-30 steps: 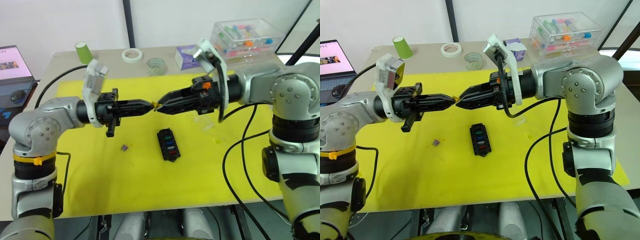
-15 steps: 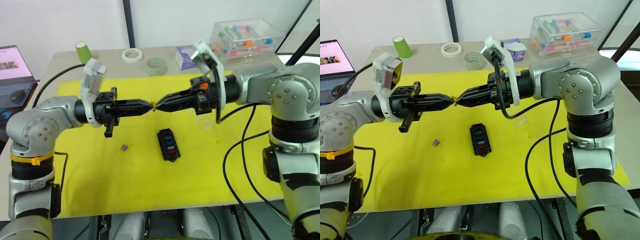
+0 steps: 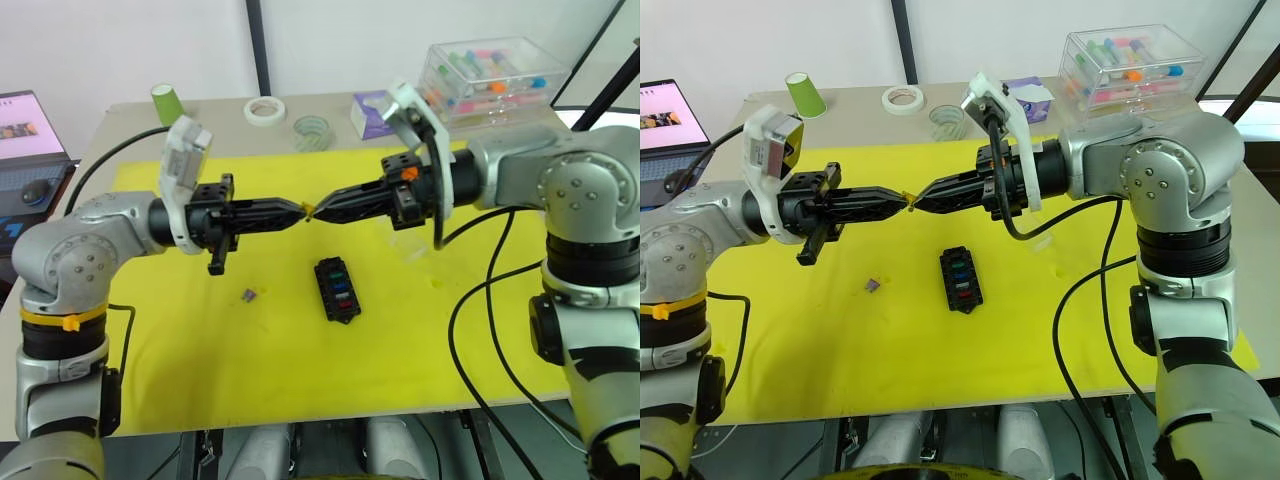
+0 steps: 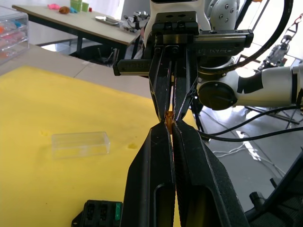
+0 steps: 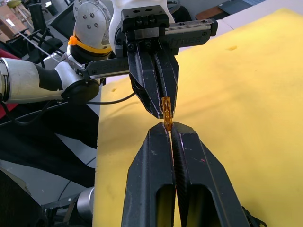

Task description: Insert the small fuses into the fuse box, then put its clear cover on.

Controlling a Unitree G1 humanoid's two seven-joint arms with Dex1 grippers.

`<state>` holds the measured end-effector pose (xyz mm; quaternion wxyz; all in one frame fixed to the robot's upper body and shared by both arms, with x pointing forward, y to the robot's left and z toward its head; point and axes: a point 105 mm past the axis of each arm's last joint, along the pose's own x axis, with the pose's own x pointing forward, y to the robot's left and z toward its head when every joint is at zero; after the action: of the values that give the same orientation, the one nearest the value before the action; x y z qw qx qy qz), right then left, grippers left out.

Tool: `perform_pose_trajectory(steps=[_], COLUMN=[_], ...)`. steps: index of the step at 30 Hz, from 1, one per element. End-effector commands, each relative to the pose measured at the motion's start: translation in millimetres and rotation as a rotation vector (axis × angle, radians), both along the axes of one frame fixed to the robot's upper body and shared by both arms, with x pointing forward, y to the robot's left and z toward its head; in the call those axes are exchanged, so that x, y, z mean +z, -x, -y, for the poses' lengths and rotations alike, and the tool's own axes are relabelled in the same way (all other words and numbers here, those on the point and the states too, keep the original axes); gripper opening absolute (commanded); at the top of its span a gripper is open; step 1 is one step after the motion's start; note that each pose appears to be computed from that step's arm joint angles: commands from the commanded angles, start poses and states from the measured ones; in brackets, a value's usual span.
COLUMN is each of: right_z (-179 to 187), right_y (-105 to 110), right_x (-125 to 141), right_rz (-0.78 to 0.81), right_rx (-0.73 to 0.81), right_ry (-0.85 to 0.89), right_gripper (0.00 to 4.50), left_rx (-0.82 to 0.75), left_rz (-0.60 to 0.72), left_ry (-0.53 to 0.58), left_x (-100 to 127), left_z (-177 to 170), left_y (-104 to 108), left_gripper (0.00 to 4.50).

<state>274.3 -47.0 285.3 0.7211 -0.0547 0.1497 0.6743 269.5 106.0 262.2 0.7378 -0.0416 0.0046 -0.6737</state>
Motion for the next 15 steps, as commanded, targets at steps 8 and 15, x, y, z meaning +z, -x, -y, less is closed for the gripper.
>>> perform_pose_trajectory(steps=[8, 15], right_z=[2.1, 17.3], right_y=[-0.7, -34.9], right_x=[-1.9, -49.9], right_rz=[0.171, 0.54], right_rx=[0.018, 0.117], right_ry=[0.127, 0.454], right_gripper=[0.0, 0.0], left_rx=[0.083, 0.078], left_rz=[0.022, 0.116], left_ry=[-0.23, -0.465], left_x=[-32.9, -92.6], left_z=[-4.5, 1.7], left_y=[-11.7, -21.4], left_gripper=[0.48, 2.84])
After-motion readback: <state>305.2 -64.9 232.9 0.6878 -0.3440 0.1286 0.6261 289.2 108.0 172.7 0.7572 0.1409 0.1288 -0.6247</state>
